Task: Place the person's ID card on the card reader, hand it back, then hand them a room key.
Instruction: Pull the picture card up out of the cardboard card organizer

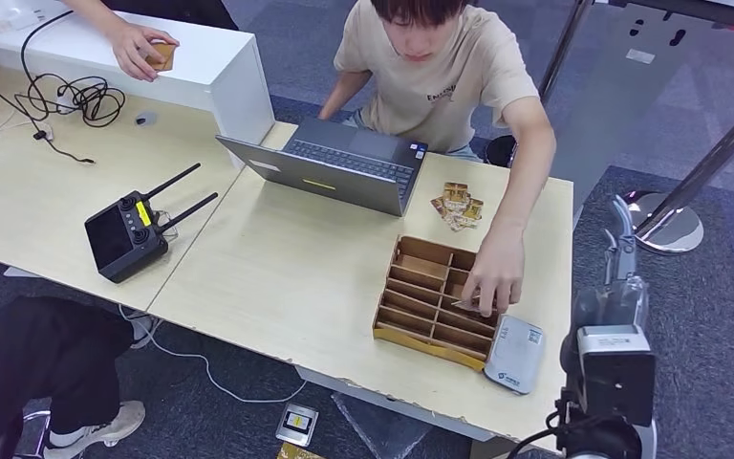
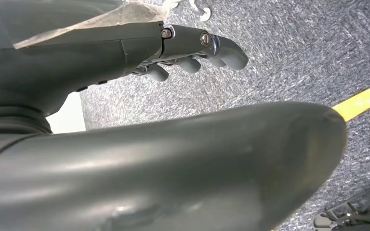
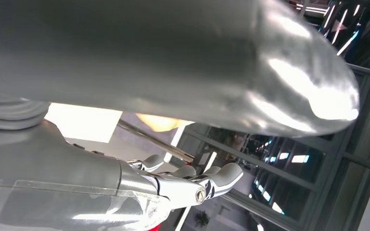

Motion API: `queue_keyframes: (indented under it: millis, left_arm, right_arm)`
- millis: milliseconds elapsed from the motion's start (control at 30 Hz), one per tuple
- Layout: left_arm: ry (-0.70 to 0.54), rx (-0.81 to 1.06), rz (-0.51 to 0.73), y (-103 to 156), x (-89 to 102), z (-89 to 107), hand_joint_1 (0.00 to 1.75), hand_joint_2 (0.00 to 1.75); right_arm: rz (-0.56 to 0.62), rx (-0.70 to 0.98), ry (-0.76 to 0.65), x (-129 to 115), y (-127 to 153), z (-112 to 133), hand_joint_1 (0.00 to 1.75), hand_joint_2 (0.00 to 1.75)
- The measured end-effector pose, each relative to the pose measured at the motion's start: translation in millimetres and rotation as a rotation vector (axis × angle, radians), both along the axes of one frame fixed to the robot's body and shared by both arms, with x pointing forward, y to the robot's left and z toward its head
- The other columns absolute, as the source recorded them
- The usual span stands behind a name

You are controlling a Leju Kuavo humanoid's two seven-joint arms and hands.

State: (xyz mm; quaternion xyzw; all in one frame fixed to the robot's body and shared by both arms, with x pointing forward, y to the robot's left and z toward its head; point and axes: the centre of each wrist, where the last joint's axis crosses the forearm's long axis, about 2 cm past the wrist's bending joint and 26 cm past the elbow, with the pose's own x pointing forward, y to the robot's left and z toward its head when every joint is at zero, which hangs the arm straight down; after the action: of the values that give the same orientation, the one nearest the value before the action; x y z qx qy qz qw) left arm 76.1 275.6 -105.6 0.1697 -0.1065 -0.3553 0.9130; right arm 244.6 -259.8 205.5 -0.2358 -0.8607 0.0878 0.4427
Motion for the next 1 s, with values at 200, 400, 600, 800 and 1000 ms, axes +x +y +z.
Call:
queue_keyframes:
  millis: [200,400,600,800,1000]
  left_arm:
    - [0.0,-0.004,0.014,0.7,0.3,0.0,0.0,0.0]
    - [0.002,-0.005,0.022,2.9,0.6,0.0,0.0,0.0]
    - [0.004,-0.005,0.022,4.4,0.6,-0.1,0.0,0.0]
    - [0.003,-0.002,0.024,6.4,0.6,-0.1,0.0,0.0]
    - [0.005,-0.003,0.023,6.7,0.6,-0.2,0.0,0.0]
  right_arm:
    - [0.01,-0.011,-0.015,0.7,0.9,1.9,0.0,0.0]
    - [0.01,-0.044,-0.043,5.0,3.4,7.9,0.0,0.0]
    - [0.012,-0.05,-0.048,5.7,6.9,9.6,0.0,0.0]
    - [-0.001,-0.062,-0.036,5.1,9.4,9.5,0.0,0.0]
    - [-0.07,-0.146,-0.014,2.7,10.3,3.8,0.0,0.0]
